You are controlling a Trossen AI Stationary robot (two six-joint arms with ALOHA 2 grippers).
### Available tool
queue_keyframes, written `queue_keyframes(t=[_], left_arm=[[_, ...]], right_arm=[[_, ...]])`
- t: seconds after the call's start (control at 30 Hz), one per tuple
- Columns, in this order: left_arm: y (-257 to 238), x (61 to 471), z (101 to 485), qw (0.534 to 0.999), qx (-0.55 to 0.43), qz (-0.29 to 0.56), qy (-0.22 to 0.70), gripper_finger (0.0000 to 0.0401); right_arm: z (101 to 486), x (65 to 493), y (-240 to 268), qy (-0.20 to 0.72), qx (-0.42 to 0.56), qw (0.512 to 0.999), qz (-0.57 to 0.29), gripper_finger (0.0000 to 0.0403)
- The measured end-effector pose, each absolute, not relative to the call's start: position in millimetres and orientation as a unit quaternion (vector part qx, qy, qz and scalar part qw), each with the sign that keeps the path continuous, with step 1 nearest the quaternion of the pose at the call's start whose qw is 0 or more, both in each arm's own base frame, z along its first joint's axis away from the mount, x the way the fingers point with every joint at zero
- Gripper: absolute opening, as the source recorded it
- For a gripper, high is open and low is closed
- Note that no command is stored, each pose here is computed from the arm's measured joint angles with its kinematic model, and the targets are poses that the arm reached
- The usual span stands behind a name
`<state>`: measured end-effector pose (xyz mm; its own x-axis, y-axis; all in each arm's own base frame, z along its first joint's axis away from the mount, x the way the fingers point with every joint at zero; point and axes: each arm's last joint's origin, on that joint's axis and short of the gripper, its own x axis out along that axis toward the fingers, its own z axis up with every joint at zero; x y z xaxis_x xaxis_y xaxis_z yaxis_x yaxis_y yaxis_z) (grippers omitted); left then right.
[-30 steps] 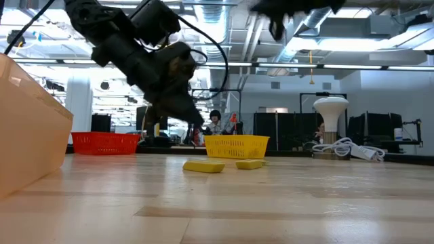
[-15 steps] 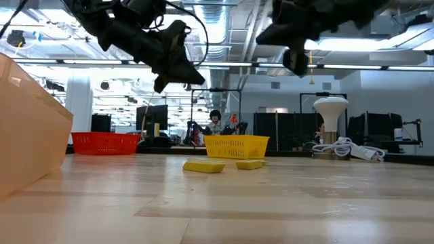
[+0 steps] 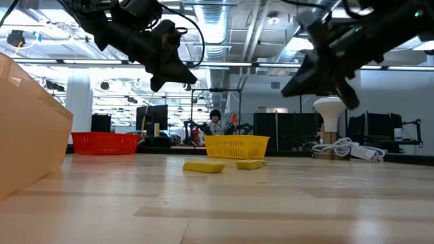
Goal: Pick & Place School Supplies
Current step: Put the yellow eraser into the red bin
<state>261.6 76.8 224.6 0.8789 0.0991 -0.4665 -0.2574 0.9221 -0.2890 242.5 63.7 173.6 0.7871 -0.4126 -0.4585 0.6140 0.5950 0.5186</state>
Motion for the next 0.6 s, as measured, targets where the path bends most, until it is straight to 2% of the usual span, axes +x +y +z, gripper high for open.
queue_keyframes(t=[0.13,0.33,0.6], left_arm=[[75.8,260.9,223.1,0.951,-0.176,0.092,0.237,0.0],[76.1,261.1,223.4,0.952,-0.171,0.095,0.235,0.0],[76.0,257.8,215.9,0.949,-0.168,0.111,0.244,0.0]], right_arm=[[150.6,255.0,67.4,0.19,0.344,0.873,-0.29,0.0],[132.5,287.4,80.3,0.255,0.332,0.876,-0.241,0.0],[107.1,313.2,92.2,0.263,0.358,0.879,-0.173,0.0]])
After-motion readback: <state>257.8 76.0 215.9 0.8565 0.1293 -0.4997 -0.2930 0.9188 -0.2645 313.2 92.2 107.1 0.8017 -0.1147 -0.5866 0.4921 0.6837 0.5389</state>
